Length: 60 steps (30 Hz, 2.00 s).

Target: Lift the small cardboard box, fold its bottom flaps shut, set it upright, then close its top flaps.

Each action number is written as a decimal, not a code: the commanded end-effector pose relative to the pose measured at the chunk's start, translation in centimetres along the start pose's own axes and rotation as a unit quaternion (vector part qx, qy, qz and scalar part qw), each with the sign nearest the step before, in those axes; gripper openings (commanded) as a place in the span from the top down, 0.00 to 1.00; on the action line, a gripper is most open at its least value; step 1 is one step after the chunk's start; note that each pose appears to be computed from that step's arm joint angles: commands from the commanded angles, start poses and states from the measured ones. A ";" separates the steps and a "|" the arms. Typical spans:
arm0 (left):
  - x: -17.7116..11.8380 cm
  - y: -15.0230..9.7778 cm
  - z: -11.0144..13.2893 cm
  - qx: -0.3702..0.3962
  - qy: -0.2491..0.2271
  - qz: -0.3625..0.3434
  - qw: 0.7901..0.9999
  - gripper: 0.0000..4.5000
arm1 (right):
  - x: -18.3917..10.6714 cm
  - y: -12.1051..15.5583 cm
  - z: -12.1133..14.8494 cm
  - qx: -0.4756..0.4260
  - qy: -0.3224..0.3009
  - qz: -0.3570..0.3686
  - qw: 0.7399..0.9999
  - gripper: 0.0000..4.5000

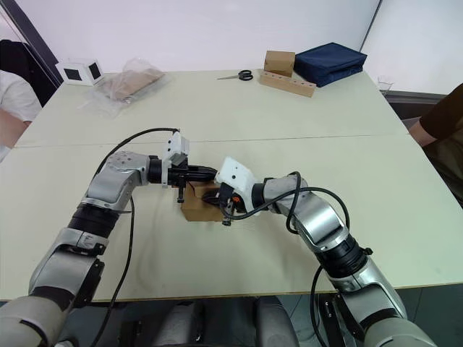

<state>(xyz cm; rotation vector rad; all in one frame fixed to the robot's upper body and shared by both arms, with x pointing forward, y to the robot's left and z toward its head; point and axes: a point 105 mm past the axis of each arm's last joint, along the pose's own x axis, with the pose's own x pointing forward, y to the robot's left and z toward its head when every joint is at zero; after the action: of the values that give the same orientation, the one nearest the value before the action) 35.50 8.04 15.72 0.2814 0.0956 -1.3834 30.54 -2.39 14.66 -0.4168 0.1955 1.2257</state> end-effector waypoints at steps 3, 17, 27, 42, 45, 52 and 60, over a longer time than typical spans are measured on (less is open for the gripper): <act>0.0 -0.6 0.9 0.017 -0.008 -0.019 1.000 0.99 | 0.1 -0.6 -0.1 -0.006 0.005 -0.013 1.000 1.00; -2.8 -1.5 0.4 0.051 0.026 -0.016 0.998 0.99 | -1.3 -0.5 0.8 0.007 -0.015 0.003 1.000 1.00; -2.3 -1.9 -0.3 0.049 0.028 -0.006 0.998 0.99 | -3.7 -1.9 3.3 0.032 -0.069 -0.020 0.997 1.00; -3.8 -2.5 2.8 0.025 -0.027 0.030 0.999 0.99 | -2.3 -1.7 2.4 0.030 -0.054 -0.014 0.998 1.00; -3.7 -3.1 1.1 0.014 -0.001 0.033 0.999 0.99 | -1.9 -1.6 1.1 0.040 -0.039 -0.010 0.998 1.00; -3.4 -3.5 -1.9 -0.002 0.038 0.047 0.998 0.99 | -1.2 -1.3 -1.7 0.044 0.003 -0.008 0.999 1.00; -3.5 -3.2 -0.7 0.006 0.025 0.059 0.998 0.99 | -2.0 -1.6 -0.1 0.029 -0.017 -0.013 0.999 1.00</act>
<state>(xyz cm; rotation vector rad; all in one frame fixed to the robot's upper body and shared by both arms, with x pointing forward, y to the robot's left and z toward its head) 31.75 10.89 14.45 0.3206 0.1340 -1.2737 31.60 -4.49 14.66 -0.3418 0.2230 1.1958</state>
